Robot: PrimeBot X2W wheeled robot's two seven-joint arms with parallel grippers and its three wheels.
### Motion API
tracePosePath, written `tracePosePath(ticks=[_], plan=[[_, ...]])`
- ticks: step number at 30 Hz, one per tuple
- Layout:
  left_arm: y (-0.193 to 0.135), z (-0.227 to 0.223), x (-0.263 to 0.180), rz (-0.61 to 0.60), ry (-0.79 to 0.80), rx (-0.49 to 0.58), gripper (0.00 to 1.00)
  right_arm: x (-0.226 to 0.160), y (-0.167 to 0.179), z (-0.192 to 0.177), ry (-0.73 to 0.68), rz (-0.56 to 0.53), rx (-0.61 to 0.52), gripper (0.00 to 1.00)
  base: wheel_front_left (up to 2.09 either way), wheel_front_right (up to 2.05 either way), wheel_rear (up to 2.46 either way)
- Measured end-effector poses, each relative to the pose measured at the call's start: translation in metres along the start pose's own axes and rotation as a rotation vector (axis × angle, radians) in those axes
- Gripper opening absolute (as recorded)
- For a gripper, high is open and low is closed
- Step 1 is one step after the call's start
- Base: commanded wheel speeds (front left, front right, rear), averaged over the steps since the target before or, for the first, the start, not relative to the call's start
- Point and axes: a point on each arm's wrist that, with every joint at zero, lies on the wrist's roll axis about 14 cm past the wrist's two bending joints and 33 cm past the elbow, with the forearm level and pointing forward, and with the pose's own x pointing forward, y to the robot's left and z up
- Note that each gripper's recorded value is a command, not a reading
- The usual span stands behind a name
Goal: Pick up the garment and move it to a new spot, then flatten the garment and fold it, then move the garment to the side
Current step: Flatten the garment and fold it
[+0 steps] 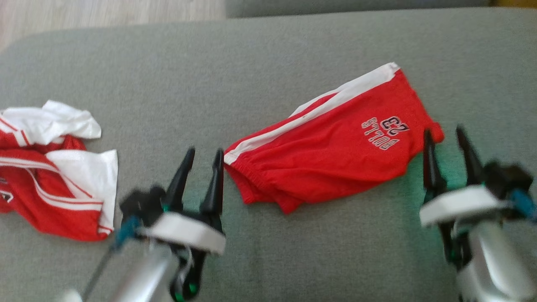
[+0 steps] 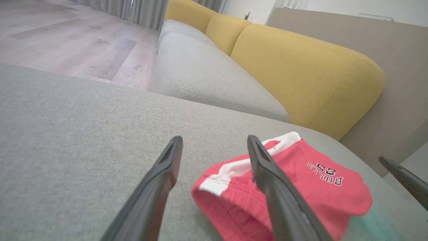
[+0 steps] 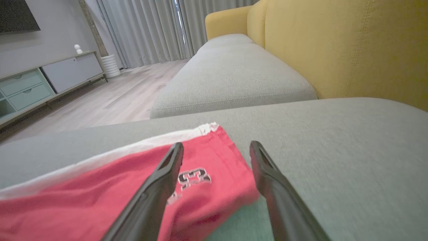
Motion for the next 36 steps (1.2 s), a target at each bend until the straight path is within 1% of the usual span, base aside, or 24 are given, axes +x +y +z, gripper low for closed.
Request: tracePosePath(ticks=[2, 5, 8, 12, 16, 20, 25, 28, 30, 33, 36], plan=[[-0.005, 0.001, -0.011, 0.022, -0.031, 0.049, 1.00, -0.021, -0.001, -0.010, 0.026, -0.002, -0.005, 1.00, 0.00, 0.00, 0.00], [-0.009, 0.003, -0.030, 0.073, -0.078, 0.113, 1.00, -0.040, -0.001, -0.010, 0.021, -0.005, -0.013, 1.00, 0.00, 0.00, 0.00], [-0.009, 0.016, -0.045, 0.136, -0.140, 0.189, 1.00, -0.051, 0.003, -0.008, 0.014, -0.001, -0.016, 1.00, 0.00, 0.00, 0.00], [-0.007, 0.033, -0.064, 0.209, -0.213, 0.290, 1.00, -0.052, 0.011, -0.015, 0.030, 0.017, -0.021, 1.00, 0.00, 0.00, 0.00], [-0.001, 0.045, -0.089, 0.286, -0.260, 0.370, 1.00, -0.036, 0.005, -0.024, 0.072, 0.016, -0.058, 1.00, 0.00, 0.00, 0.00], [0.008, 0.045, -0.105, 0.344, -0.264, 0.386, 1.00, -0.003, -0.008, -0.020, 0.099, -0.010, -0.081, 1.00, 0.00, 0.00, 0.00], [0.018, 0.044, -0.116, 0.397, -0.256, 0.393, 1.00, 0.043, -0.008, -0.017, 0.151, -0.006, -0.115, 1.00, 0.00, 0.00, 0.00], [0.024, 0.039, -0.117, 0.421, -0.234, 0.388, 1.00, 0.057, -0.009, -0.036, 0.240, -0.008, -0.120, 1.00, 0.00, 0.00, 0.00], [0.028, 0.037, -0.116, 0.434, -0.223, 0.386, 1.00, 0.062, -0.014, -0.051, 0.303, -0.011, -0.146, 1.00, 0.00, 0.00, 0.00], [0.033, 0.035, -0.114, 0.445, -0.210, 0.385, 1.00, 0.065, -0.024, -0.071, 0.378, -0.034, -0.155, 1.00, 0.00, 0.00, 0.00], [0.035, 0.034, -0.108, 0.441, -0.201, 0.387, 1.00, 0.068, -0.030, -0.081, 0.416, -0.051, -0.152, 1.00, 0.00, 0.00, 0.00]])
